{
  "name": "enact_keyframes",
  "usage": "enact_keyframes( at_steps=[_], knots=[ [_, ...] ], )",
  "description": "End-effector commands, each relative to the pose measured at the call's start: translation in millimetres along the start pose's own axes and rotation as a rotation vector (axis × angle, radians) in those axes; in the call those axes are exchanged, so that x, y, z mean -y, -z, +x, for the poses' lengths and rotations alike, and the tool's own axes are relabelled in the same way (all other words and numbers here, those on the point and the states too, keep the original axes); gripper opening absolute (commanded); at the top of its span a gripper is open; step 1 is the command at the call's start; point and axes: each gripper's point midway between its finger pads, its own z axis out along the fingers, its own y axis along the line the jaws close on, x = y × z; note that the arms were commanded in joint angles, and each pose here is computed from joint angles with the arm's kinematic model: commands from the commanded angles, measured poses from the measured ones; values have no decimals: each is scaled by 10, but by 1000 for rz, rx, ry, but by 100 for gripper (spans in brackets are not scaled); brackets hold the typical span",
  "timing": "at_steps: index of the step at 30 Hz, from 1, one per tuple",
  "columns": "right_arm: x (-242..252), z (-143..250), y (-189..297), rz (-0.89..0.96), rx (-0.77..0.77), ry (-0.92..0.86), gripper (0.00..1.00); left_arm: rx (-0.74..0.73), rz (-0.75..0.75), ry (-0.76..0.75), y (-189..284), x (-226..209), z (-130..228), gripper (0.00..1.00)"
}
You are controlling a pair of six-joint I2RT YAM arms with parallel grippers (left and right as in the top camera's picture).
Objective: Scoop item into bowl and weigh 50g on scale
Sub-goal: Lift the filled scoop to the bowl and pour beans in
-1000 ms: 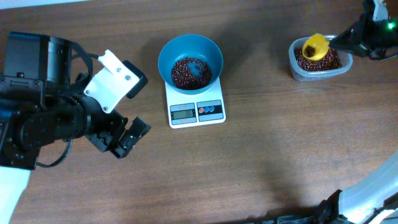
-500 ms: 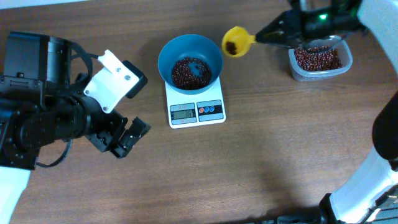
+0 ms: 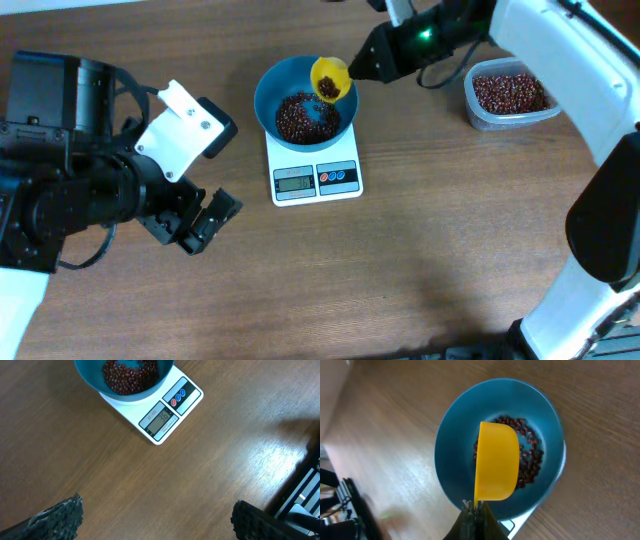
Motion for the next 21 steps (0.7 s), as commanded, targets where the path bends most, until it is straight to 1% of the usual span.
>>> enact_keyframes(
  at_steps=[1,2,5,10,13,16,19,21],
  knots=[
    [-245,-292,222,66,72,120,4,9,8,-1,6,25,-9,99],
    [-220,-354,274,128,83,141,4,9,8,-1,6,25,-9,99],
    [-33,-311,250,289,42,150,4,9,8,-1,6,25,-9,99],
    [-261,-451,337,296,82,214,4,9,8,-1,6,25,-9,99],
    [-211,-378,259,334,44,212,4,9,8,-1,6,25,-8,99],
    [-343,-480,393,334,89,238,4,9,8,-1,6,25,-9,99],
    [-246,-354,332,356,36,214,4,9,8,-1,6,25,-8,99],
    [-271,-381,374,359,47,219,4,9,8,-1,6,25,-9,99]
  ],
)
